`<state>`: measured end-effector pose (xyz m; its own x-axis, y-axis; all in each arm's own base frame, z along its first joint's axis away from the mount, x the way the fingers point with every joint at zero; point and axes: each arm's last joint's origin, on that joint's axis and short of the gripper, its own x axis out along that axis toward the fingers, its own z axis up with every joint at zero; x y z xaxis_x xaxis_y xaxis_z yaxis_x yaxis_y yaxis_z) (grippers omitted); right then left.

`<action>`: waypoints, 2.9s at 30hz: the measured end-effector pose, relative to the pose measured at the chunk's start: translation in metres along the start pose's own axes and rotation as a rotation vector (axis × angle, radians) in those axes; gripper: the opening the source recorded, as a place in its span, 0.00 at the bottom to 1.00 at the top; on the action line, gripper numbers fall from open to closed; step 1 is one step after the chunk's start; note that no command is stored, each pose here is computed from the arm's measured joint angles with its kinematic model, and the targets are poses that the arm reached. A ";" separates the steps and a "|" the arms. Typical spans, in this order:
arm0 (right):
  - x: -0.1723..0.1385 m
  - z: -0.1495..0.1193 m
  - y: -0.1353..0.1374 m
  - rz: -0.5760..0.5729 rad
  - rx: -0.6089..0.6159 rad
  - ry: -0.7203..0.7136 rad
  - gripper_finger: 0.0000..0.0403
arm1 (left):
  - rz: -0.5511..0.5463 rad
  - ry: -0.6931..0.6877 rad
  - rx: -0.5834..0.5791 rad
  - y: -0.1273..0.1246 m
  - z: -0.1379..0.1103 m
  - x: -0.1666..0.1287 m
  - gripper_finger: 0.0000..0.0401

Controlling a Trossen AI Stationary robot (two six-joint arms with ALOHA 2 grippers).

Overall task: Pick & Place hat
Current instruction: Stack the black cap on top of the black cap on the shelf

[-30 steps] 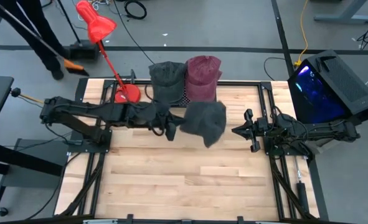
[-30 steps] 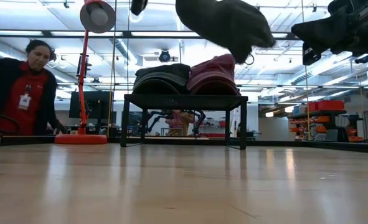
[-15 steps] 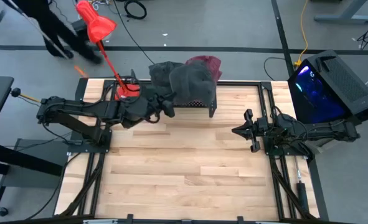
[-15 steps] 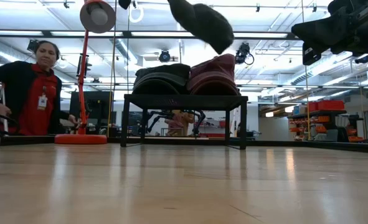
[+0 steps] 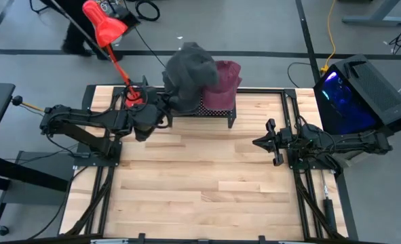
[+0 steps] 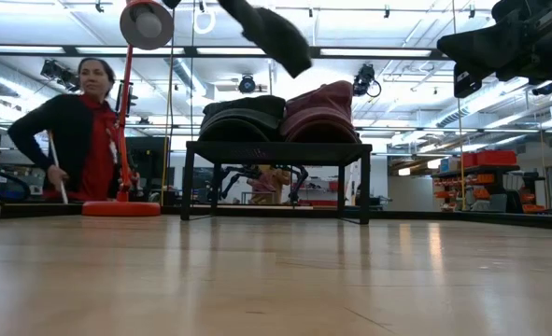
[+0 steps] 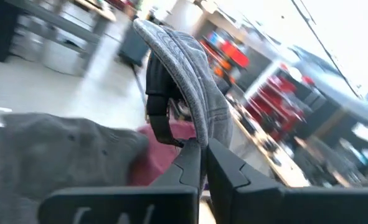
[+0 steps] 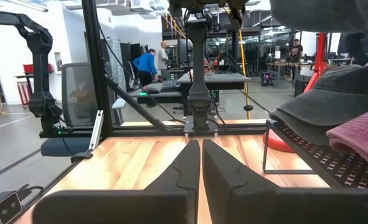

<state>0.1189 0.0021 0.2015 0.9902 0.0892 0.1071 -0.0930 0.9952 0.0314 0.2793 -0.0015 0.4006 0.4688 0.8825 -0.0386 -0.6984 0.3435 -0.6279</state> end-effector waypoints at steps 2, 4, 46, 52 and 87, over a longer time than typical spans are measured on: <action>0.000 0.000 0.000 0.000 0.000 0.000 0.06 | 0.042 -0.041 -0.019 0.001 0.001 0.000 0.03; 0.000 0.000 0.000 0.000 0.000 0.000 0.06 | 0.066 -0.068 -0.045 0.002 0.002 0.000 0.03; 0.000 0.000 0.000 0.000 0.000 0.000 0.06 | 0.242 -0.353 -0.410 -0.001 -0.044 0.033 0.03; 0.000 0.000 0.000 0.000 0.000 0.000 0.06 | 0.246 -0.359 -0.412 -0.001 -0.045 0.034 0.04; 0.000 0.000 0.000 0.000 0.000 0.000 0.06 | 0.266 -0.430 -0.523 0.002 -0.066 0.062 0.05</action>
<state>0.1189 0.0022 0.2015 0.9902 0.0896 0.1068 -0.0934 0.9951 0.0315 0.3429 0.0324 0.3458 -0.0098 1.0000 0.0000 -0.3585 -0.0035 -0.9335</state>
